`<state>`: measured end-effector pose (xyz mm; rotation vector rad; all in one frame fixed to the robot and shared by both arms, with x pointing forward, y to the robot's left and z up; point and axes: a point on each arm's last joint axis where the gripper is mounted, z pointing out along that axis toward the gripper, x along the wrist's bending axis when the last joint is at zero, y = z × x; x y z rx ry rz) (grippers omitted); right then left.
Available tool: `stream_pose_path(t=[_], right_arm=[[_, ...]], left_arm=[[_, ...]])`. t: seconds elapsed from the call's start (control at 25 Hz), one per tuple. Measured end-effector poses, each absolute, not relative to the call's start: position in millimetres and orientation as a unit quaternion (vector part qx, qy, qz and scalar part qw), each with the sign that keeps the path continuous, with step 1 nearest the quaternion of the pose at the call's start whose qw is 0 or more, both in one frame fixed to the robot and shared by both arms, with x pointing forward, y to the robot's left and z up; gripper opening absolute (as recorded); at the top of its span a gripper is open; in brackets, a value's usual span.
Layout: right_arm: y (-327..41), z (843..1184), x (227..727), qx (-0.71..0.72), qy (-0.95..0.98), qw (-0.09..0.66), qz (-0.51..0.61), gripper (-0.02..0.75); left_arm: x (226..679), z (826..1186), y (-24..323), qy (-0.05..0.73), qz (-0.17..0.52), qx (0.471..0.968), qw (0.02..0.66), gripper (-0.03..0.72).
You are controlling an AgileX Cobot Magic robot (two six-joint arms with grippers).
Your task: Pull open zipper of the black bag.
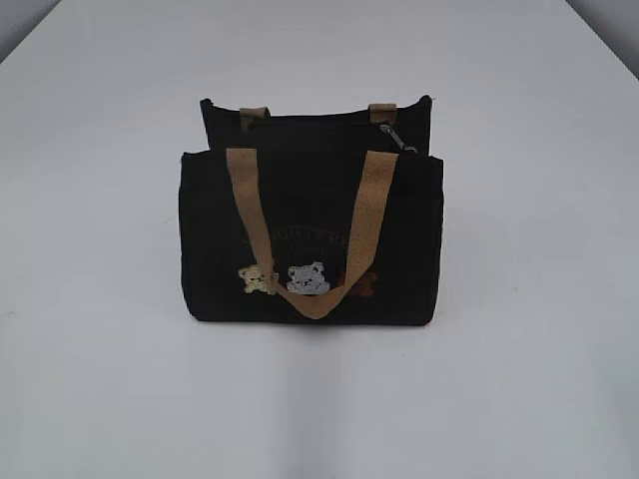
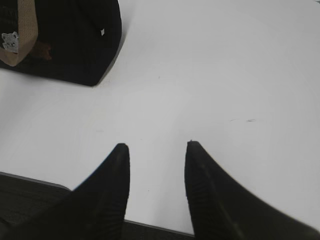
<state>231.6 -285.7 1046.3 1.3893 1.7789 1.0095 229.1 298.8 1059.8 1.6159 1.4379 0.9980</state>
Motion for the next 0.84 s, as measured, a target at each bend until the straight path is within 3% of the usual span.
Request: stream_pose_path(t=[0.84], right_arm=[[-285.7,1046.3,231.6,0.53,0.68,0.328,0.385,0.298]], left_arm=[[229.0,1059.8,298.2,0.588,0.37,0.604,0.39,0.236]])
